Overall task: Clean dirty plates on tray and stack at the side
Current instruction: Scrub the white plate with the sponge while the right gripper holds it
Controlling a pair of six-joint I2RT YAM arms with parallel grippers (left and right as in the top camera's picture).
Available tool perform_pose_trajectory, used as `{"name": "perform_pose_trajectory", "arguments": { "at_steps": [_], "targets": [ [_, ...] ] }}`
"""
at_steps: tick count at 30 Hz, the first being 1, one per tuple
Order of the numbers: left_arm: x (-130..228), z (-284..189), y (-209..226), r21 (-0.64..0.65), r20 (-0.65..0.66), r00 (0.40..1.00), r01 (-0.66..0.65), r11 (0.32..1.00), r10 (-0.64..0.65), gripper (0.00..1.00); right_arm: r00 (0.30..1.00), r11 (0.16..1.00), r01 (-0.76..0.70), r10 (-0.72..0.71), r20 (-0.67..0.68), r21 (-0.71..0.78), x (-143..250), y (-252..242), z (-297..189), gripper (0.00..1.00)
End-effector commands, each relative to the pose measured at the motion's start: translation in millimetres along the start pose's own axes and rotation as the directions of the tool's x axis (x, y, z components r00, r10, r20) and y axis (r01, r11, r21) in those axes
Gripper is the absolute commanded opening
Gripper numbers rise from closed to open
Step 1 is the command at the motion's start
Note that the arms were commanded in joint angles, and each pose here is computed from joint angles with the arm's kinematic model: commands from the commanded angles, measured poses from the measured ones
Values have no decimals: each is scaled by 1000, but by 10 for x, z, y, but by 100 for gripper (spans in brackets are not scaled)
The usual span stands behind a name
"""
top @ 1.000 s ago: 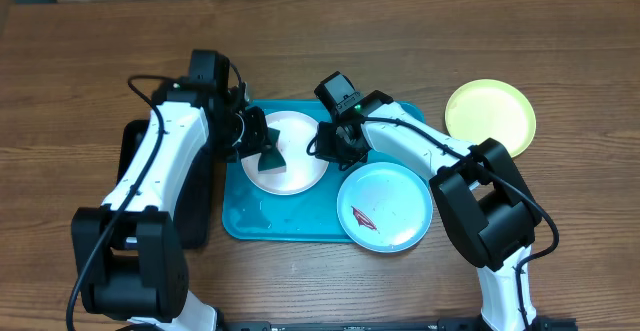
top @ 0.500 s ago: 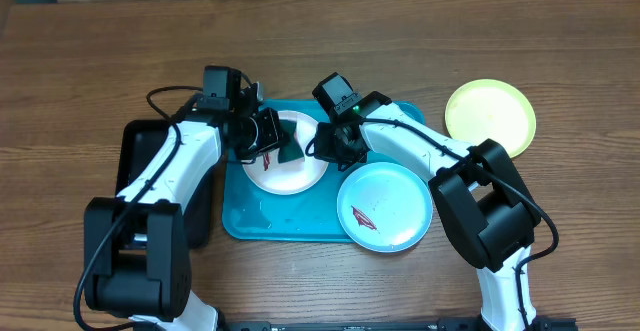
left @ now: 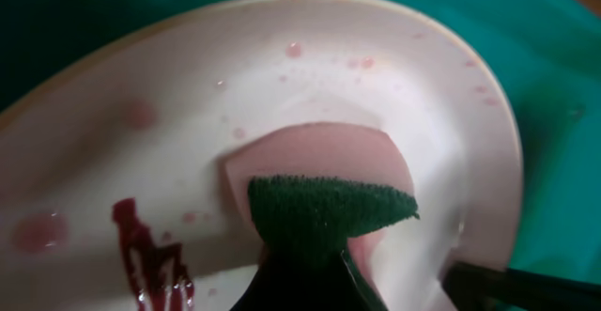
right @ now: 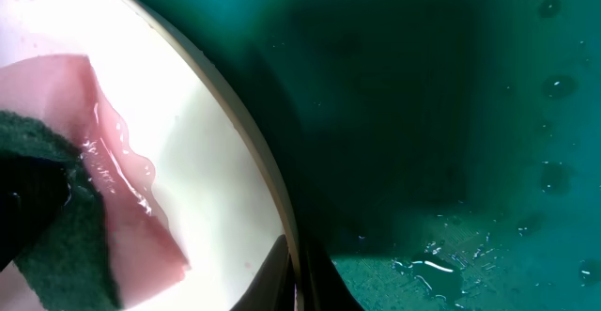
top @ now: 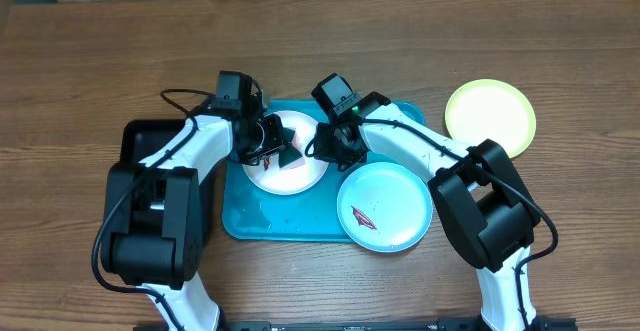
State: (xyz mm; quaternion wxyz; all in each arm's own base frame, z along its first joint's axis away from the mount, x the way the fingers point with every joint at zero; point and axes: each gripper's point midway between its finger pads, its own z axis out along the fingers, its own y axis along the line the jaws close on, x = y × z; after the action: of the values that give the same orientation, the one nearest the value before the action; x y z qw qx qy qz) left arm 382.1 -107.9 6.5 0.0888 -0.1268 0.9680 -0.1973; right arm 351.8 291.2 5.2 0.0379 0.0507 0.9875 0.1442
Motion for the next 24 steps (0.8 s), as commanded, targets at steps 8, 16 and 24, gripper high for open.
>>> {"name": "perform_pose_trajectory", "arguments": {
  "at_steps": [8,16,24],
  "targets": [
    [-192,-436,778,-484,105,994,28,875,26,4,1000,993,-7,6,14,120,16,-302,144,4],
    [-506,-820,147,-293,157,987,11,956,37,4,1000,993,-7,6,14,120,15,-302,145,4],
    [-335,-540,-458,51,78,997,-18,999,14,4,1000,991,-8,4,29,130,-12,-318,142,4]
  ]
}}
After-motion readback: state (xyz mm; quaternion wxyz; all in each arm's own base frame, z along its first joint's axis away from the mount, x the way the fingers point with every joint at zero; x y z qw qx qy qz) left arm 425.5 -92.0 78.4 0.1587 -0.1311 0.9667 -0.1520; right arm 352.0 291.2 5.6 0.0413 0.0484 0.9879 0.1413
